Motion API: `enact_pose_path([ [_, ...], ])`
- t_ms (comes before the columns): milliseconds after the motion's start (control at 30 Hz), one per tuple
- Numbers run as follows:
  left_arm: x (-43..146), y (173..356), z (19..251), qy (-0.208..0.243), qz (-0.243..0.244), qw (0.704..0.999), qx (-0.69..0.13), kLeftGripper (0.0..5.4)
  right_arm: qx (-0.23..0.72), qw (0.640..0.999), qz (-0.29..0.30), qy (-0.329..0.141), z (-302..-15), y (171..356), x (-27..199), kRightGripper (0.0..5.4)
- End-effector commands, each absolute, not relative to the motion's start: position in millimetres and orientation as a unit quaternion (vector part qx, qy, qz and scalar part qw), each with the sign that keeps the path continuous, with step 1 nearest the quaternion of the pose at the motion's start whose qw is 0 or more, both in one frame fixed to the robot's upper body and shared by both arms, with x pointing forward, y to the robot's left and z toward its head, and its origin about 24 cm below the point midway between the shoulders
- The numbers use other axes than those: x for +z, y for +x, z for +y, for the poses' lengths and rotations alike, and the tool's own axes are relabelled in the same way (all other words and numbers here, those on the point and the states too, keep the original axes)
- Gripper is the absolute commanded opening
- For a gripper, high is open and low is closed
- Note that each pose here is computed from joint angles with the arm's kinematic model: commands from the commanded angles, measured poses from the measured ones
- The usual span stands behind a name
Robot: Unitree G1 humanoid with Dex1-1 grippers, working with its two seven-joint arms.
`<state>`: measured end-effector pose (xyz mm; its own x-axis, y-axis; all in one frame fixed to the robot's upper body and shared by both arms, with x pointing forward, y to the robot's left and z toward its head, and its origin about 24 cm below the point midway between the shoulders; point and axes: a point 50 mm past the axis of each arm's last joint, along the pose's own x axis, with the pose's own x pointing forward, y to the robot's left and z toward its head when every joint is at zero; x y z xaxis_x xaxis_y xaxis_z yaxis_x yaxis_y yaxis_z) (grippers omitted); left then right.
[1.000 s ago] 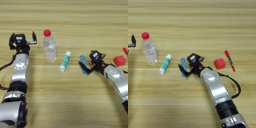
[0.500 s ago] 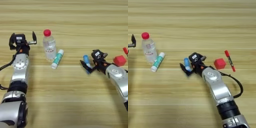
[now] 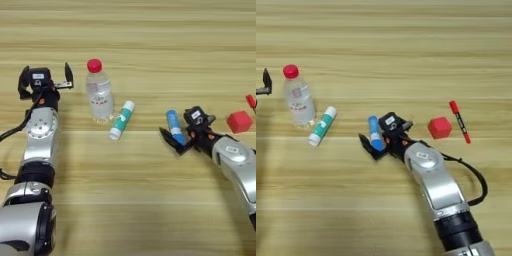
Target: Move the objects on the table
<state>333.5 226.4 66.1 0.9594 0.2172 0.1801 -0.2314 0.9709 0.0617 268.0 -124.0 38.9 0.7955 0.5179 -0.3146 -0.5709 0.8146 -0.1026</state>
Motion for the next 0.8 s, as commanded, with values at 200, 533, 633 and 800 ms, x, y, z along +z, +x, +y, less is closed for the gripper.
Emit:
enact_pose_path([
  [200,65.9,333.9,225.5,0.046,-0.081,0.989,0.113,5.40,0.269,0.944,0.168,-0.088,-130.9,264.2,28.8,5.36],
  [533,65.9,333.8,225.0,0.046,-0.081,0.989,0.113,5.40,0.267,0.940,0.193,-0.090,-132.5,257.7,23.1,5.36],
  [633,66.0,333.8,225.0,0.046,-0.082,0.989,0.113,5.40,0.266,0.939,0.199,-0.090,-134.4,254.8,21.8,5.36],
  [800,66.1,333.8,224.9,0.046,-0.082,0.989,0.113,5.40,0.274,0.934,0.215,-0.078,-133.0,245.9,18.8,5.36],
])
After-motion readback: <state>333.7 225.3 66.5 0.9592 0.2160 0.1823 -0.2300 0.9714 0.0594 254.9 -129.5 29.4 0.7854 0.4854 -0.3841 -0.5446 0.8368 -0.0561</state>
